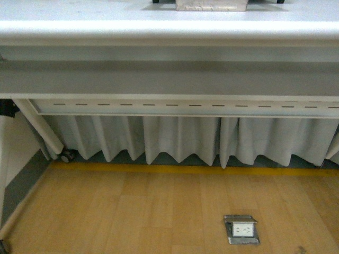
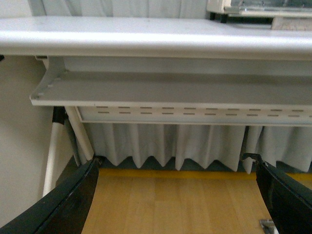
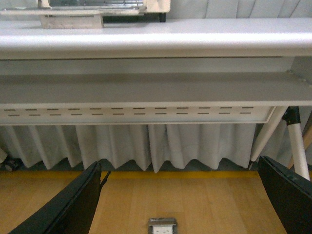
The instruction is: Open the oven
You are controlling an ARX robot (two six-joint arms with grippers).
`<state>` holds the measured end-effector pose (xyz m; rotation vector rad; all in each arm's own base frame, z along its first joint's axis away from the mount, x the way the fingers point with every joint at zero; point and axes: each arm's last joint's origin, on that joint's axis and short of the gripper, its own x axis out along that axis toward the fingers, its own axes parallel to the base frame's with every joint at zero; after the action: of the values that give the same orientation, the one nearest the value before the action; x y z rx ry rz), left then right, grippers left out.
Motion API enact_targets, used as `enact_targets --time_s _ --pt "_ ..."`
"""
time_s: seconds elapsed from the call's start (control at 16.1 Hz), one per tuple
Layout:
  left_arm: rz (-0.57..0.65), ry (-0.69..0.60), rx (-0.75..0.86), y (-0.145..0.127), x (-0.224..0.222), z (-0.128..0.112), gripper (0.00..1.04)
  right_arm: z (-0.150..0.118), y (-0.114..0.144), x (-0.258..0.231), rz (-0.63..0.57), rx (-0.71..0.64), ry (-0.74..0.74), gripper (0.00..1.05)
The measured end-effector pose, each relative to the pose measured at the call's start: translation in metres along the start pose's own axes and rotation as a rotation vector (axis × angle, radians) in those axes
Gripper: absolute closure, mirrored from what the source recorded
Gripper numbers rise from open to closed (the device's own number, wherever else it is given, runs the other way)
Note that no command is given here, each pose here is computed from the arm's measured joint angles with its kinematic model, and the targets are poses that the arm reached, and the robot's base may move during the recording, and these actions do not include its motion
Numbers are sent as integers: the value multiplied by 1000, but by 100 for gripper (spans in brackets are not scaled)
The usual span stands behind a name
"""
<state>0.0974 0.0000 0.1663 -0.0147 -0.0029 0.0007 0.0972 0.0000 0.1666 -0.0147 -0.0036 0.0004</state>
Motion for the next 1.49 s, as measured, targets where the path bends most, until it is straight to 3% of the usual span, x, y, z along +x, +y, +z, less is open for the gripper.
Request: enact_targets --time_s 1.49 --pt "-1 2 1 0 0 0 7 0 0 0 0 0 0 6"
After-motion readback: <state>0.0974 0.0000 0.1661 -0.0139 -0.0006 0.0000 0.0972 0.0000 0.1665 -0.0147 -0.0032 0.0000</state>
